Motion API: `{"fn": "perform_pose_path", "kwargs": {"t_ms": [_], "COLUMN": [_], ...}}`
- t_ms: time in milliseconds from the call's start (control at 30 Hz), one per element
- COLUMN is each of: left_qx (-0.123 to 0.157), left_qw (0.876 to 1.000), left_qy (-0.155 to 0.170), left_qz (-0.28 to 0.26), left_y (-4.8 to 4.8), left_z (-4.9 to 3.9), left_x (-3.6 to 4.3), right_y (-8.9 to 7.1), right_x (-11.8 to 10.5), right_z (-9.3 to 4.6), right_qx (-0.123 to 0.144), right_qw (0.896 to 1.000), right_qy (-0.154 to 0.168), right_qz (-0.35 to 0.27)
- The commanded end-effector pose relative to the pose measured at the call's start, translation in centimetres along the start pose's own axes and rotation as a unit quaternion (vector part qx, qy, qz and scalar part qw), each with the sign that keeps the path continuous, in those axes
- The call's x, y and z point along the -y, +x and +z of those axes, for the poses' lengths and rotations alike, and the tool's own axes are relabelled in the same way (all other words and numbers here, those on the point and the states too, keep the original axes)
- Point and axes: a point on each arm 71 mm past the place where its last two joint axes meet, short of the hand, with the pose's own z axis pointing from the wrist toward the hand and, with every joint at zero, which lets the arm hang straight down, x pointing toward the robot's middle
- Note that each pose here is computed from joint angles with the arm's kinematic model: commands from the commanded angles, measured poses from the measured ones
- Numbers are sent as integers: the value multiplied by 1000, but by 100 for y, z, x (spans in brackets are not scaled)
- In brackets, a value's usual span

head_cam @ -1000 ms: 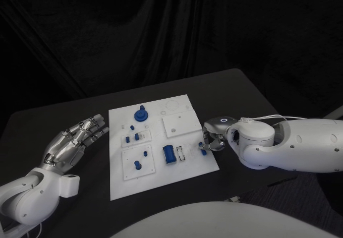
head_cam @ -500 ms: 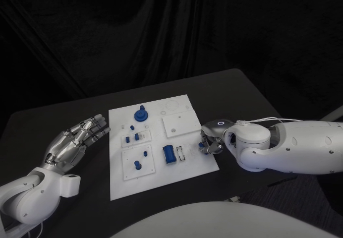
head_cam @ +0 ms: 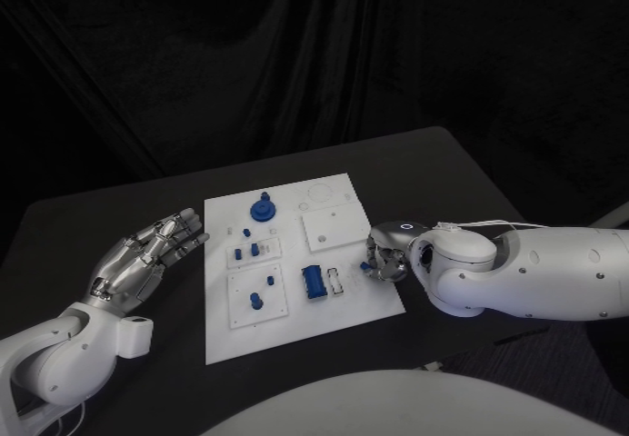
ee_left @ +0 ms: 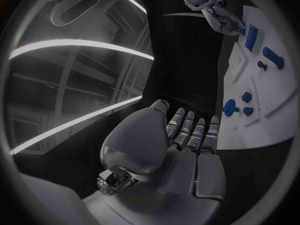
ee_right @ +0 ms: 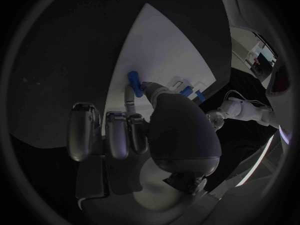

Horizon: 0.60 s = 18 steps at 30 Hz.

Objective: Assemble the parts on the task board

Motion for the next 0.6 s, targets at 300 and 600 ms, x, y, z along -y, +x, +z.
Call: {"fn": "perform_pose_path", "kwargs": {"t_ms": [300, 600], "left_qx": [-7, -8], "left_qw": [999, 999], "left_qy": [51, 46], "left_qz": [-9, -11], "left_y": [13, 13], "left_z": [-21, -28], "left_x": [43, 20], "right_y": [188, 183], "right_x": [53, -43], "right_z": [-48, -81], "right_qx": [-57, -62], "right_qw": [964, 936], "right_qy": [26, 17], "right_qz": [259, 345]}}
